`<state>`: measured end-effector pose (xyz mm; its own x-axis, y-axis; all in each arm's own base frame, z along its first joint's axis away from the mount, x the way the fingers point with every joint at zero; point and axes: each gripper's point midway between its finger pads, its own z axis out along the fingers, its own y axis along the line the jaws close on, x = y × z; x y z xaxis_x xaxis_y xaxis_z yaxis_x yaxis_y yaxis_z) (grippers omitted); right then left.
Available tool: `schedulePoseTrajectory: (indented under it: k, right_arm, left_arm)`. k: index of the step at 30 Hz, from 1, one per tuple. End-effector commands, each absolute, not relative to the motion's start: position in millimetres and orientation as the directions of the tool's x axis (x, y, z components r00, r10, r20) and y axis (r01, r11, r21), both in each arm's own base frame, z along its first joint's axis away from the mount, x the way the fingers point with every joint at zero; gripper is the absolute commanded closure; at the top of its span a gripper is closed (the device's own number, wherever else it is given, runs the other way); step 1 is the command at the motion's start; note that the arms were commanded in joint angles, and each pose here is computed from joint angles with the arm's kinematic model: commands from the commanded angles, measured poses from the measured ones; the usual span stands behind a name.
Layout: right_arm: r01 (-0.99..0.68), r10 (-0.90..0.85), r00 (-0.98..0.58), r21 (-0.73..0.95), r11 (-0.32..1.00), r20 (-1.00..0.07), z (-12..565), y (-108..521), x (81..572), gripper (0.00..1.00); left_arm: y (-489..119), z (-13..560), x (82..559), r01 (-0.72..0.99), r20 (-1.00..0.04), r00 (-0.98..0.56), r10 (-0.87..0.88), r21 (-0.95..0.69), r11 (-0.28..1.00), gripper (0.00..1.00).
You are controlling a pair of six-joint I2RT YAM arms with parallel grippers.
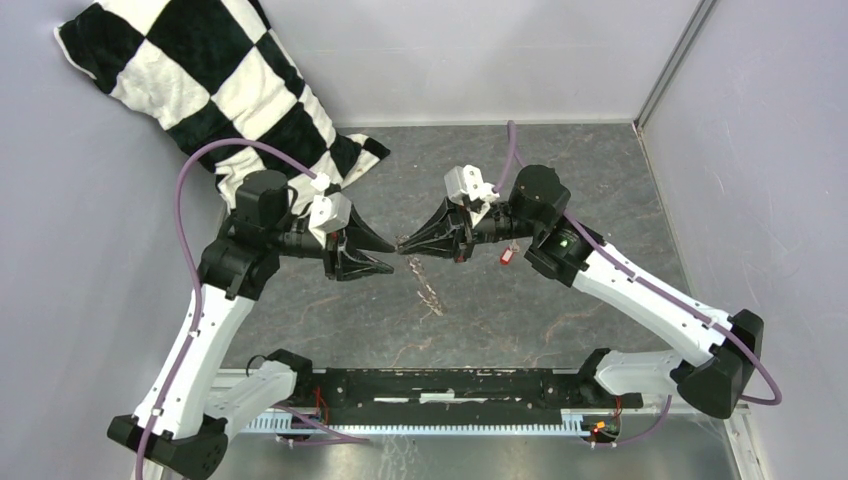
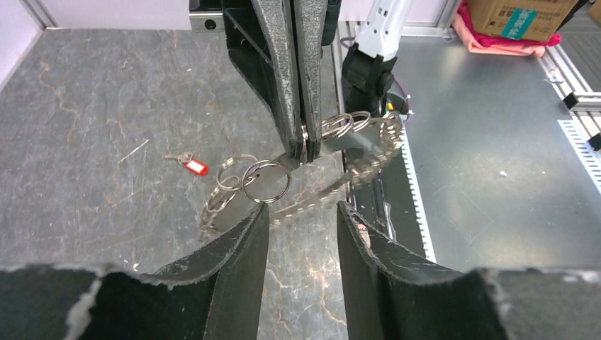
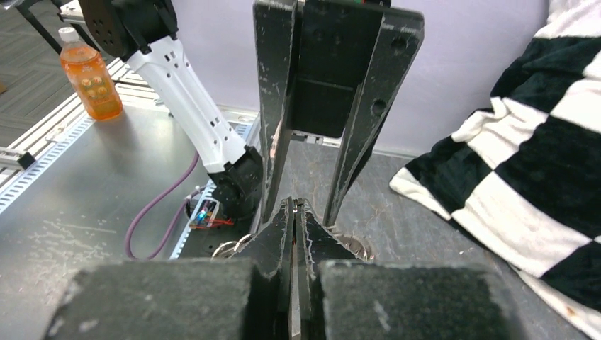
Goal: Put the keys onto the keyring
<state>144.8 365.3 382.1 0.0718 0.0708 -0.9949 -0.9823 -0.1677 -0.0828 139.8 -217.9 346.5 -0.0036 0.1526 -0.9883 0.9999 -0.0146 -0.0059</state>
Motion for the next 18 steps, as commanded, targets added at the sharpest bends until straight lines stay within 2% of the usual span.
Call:
schedulePoseTrajectory:
  k: [1, 18]
  right_arm:
    - [-0.983, 0.177, 0.135, -0.154, -0.099, -0.975, 427.4, 369.7, 147.7, 1.00]
    - [-0.989, 0.130, 0.105, -0.117, -0.094, -0.986, 412.1, 384.3, 149.7, 1.00]
  left_arm:
    - [-225.6, 359.3, 137.3, 1.000, -0.994, -0.003, 0.107, -0.006, -0.028, 0.53]
    - [-219.4, 368.6, 137.9, 0.990, -0.985, 0.135, 0.110, 0.140, 0.035, 0.43]
